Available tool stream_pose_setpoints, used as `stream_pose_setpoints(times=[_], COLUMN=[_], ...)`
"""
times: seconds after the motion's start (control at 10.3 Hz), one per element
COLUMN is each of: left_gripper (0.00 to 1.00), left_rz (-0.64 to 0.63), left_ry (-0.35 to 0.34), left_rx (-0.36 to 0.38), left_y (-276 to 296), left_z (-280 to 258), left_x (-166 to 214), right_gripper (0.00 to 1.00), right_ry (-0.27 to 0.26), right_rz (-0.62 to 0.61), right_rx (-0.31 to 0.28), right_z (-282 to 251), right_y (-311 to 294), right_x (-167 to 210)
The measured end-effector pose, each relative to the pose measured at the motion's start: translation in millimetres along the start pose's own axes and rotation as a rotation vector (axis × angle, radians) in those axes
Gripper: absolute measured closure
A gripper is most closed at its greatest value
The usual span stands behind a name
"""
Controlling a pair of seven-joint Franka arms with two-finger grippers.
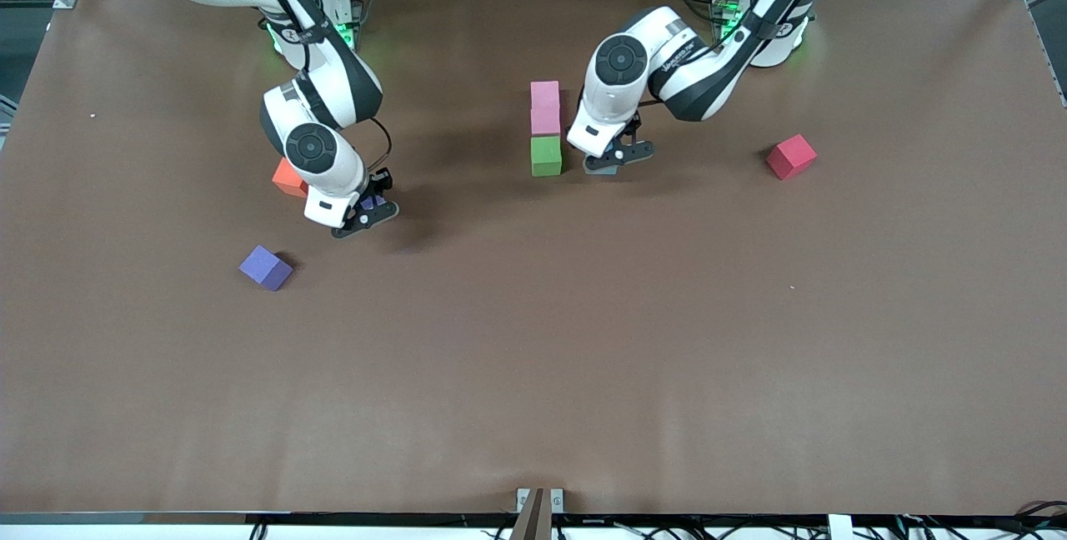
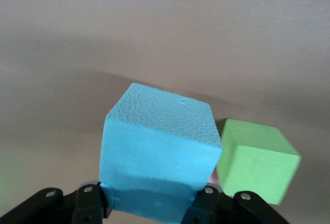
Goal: Arrange blocks into number 1
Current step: 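Place the cyan cube below the green cube and open the left gripper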
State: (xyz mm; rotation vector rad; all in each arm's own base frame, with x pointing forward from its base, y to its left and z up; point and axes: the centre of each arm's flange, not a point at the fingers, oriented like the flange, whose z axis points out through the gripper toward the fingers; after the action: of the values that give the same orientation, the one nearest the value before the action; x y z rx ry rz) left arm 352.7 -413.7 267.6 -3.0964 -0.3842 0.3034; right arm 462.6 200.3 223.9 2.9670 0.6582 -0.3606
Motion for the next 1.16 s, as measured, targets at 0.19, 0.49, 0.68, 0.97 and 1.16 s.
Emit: stream_pose_setpoints(times=[0.19, 0.49, 0.68, 0.97, 1.16], left_gripper=[0.47, 0.50, 0.50, 0.50, 0.50], left_rz=[-0.008, -0.016, -0.006, -0.005, 0.006], left_ry=[-0.002, -0.030, -0.042, -0.060, -0.090], left_rx=[-0.044, -0.094, -0.111, -0.128, -0.114], left_y=[15.8, 38.1, 50.9, 63.4, 70.5], left_z=[-13.0, -17.5, -15.8, -8.5, 10.4], left_x=[13.4, 31.8, 36.5, 50.1, 44.9], right_gripper=[0.41, 0.41, 0.41, 0.41, 0.41], right_ry=[0.021, 0.081, 0.090, 0.079, 0.074], right_rz=[0.058, 0.121, 0.145, 0.159, 0.163], right_rx=[-0.005, 0.034, 0.042, 0.050, 0.053], right_z=[-45.8, -84.4, -96.3, -90.4, -87.4], right_y=[-11.7, -14.8, -11.3, -5.8, -6.0], right_x=[21.1, 40.5, 49.2, 54.6, 55.8])
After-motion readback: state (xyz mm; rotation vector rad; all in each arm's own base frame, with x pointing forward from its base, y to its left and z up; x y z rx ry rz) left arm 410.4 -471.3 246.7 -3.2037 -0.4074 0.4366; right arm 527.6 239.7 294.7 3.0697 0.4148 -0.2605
